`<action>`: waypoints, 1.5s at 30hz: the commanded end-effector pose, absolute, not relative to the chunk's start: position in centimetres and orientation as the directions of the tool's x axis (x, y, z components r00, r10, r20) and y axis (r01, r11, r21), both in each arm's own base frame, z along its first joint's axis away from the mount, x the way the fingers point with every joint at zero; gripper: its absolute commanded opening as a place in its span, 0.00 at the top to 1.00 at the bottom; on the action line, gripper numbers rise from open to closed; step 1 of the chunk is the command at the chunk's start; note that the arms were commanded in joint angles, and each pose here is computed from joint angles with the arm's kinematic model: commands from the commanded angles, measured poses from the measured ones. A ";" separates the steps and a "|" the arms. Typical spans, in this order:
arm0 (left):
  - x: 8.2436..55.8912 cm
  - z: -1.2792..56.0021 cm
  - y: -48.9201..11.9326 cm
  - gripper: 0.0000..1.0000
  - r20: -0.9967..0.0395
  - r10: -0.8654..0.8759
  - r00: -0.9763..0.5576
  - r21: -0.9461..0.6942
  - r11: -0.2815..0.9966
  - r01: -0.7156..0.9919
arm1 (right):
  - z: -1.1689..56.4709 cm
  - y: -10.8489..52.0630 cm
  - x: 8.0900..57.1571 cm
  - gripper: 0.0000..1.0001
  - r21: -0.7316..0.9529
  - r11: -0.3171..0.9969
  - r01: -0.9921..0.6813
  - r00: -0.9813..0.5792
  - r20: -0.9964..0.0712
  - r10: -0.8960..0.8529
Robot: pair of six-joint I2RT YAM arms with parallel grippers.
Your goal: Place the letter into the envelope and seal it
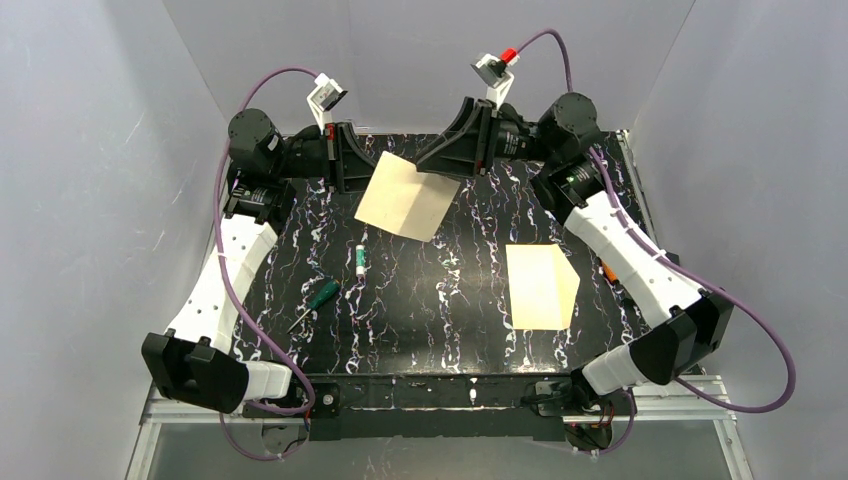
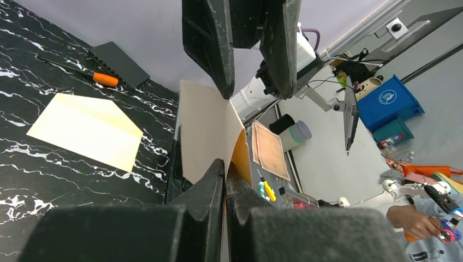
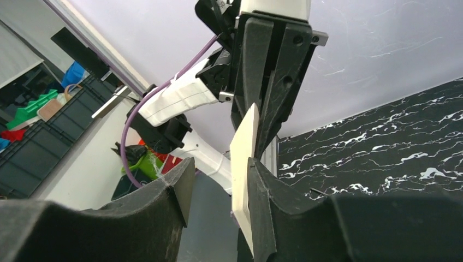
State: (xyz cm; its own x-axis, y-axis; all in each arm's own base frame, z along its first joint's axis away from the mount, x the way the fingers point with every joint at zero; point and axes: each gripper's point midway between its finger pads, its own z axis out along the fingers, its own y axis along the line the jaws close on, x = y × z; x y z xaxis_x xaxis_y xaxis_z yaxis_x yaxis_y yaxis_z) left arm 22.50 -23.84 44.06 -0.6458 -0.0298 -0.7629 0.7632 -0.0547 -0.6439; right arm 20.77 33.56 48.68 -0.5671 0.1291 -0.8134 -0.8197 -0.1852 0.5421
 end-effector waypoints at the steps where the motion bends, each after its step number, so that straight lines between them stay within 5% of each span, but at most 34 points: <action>1: 20.6 44.9 -23.5 1.00 -0.804 -0.011 -0.595 -0.592 -0.085 0.801 | 49.1 34.5 21.3 0.51 0.500 -0.136 -0.855 -0.515 -0.850 0.112; 11: 19.8 44.9 -23.3 1.00 -0.812 0.020 -0.583 -0.582 -0.110 0.806 | 48.4 35.0 22.2 0.40 0.496 -0.088 -0.864 -0.503 -0.860 0.089; 28: 19.7 47.0 -23.3 1.00 -0.848 0.002 -0.529 -0.526 -0.115 0.843 | 49.9 35.5 20.0 0.81 0.478 -0.212 -0.852 -0.498 -0.866 0.049; 37: 20.3 47.1 -23.4 1.00 -0.852 -0.012 -0.523 -0.519 -0.105 0.848 | 52.0 34.6 18.2 0.76 0.457 -0.288 -0.842 -0.492 -0.868 0.061; 43: 20.7 47.6 -23.4 1.00 -0.856 -0.034 -0.515 -0.511 -0.091 0.855 | 52.0 34.6 18.5 0.99 0.459 -0.264 -0.849 -0.490 -0.870 0.063; 45: 21.1 47.8 -23.3 0.86 -0.857 -0.049 -0.514 -0.510 -0.075 0.857 | 52.2 34.8 19.6 0.99 0.456 -0.196 -0.868 -0.480 -0.872 0.098</action>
State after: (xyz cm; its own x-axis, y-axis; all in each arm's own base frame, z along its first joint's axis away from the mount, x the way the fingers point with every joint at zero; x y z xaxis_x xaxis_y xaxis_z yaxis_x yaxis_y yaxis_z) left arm 21.29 -23.55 45.79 -0.5802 -0.0066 -0.8144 0.8115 -0.0897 -0.5774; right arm 20.25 35.65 48.96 -0.5689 0.0209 -0.8221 -0.8040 -0.2244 0.5507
